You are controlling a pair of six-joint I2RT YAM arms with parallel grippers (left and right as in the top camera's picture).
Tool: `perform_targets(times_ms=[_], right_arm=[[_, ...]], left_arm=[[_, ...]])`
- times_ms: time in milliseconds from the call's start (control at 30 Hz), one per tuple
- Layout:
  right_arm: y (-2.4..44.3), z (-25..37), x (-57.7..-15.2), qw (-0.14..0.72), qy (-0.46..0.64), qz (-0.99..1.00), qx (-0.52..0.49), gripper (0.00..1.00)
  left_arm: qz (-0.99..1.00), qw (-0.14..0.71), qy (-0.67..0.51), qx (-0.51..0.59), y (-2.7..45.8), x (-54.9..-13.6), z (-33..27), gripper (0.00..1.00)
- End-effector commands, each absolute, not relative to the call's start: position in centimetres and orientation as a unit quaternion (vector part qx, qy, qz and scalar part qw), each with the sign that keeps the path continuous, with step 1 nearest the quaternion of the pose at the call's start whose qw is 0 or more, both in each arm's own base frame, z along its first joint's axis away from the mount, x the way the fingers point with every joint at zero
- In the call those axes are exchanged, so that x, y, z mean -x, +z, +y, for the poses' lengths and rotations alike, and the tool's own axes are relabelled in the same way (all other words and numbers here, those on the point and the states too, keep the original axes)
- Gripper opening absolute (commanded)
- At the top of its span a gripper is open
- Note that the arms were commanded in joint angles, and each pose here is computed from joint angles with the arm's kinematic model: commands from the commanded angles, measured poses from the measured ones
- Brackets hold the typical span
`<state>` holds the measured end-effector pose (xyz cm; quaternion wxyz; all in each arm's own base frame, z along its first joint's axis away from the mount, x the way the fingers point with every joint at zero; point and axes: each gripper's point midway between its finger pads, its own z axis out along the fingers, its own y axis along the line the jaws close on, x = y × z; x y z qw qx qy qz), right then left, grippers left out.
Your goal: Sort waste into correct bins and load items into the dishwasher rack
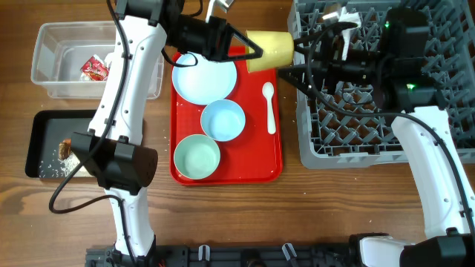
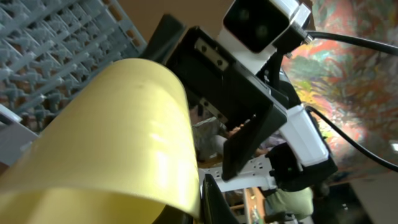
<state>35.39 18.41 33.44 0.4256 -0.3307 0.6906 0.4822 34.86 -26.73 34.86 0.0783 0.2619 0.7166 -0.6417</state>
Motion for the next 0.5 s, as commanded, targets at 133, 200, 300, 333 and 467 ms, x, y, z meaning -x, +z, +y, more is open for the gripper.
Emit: perform_targets(times_ms=[133, 200, 300, 333, 467], right_arm=[[33.7, 19.1, -35.4, 0.425, 0.494, 0.674, 0.349, 1.00], [33.1, 18.9, -36.1, 0.426, 0.484, 0.684, 0.340, 1.00], [32.1, 18.9, -36.8, 0.418, 0.486, 0.691, 0.333, 1.00], [31.9, 19.0, -36.9, 0.415, 0.489, 0.692, 0.332, 1.00], [31.3, 19.2, -36.8, 0.402, 0.504, 0.688, 0.333, 0.93]], left_arm=[[0.711, 0.062, -0.646, -0.271, 35.7, -32.9, -27.6, 0.04], [0.710, 0.054, -0.652, -0.262, 36.0, -32.8, -27.6, 0.04], [0.710, 0.054, -0.652, -0.261, 36.1, -32.7, -27.5, 0.04], [0.710, 0.055, -0.651, -0.262, 36.2, -32.7, -27.5, 0.04], [0.721, 0.060, -0.638, -0.263, 35.8, -32.9, -27.2, 0.04]])
